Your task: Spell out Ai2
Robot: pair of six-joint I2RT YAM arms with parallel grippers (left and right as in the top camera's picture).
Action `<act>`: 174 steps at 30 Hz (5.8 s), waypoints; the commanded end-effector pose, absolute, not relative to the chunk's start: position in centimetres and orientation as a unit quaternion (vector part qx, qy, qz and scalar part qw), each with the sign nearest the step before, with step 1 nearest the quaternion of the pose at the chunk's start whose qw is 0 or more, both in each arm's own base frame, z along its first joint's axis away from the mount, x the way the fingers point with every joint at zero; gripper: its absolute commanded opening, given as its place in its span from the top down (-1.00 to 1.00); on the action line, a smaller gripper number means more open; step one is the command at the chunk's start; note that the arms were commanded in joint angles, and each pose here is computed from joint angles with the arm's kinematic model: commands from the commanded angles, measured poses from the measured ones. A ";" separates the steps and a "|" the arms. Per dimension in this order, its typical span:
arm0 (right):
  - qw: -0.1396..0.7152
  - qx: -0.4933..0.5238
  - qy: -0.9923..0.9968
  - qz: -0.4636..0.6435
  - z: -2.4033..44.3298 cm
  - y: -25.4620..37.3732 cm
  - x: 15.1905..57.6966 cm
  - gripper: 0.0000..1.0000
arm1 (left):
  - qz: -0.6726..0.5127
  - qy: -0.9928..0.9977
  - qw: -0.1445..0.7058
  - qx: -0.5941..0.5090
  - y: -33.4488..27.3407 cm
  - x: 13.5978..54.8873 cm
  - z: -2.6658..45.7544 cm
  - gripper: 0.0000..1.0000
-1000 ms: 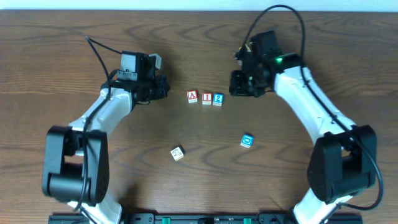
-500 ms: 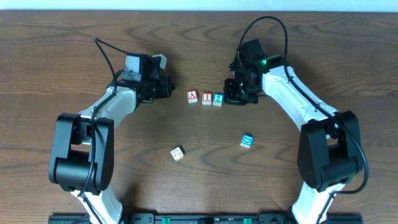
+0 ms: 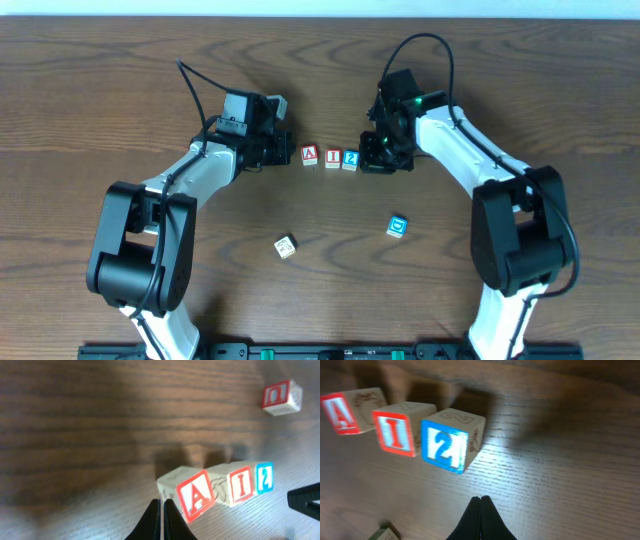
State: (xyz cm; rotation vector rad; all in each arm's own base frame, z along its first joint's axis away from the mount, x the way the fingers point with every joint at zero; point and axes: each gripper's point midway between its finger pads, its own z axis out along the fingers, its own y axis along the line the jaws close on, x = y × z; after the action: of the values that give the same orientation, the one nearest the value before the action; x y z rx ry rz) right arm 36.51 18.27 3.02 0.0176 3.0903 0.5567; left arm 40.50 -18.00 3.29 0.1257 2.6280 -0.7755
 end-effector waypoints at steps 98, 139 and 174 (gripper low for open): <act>0.033 0.028 0.986 0.163 1.7 16.8 39.3 0.97 | -0.311 0.930 0.189 0.051 -21.3 40.7 2.1 0.89; 0.035 0.009 0.974 0.222 1.4 20.4 39.7 0.98 | -0.323 0.928 0.179 0.058 -21.9 40.2 2.2 0.89; 0.271 -0.022 0.953 0.132 24.9 11.2 36.8 0.97 | -0.231 0.897 0.344 0.155 -13.8 35.4 25.6 0.88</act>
State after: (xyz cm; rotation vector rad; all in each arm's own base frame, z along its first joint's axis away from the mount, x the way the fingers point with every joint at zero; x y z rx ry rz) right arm 37.90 11.81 21.70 0.0121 2.6506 0.4038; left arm 37.01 -14.34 22.56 0.3490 2.4007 -0.6870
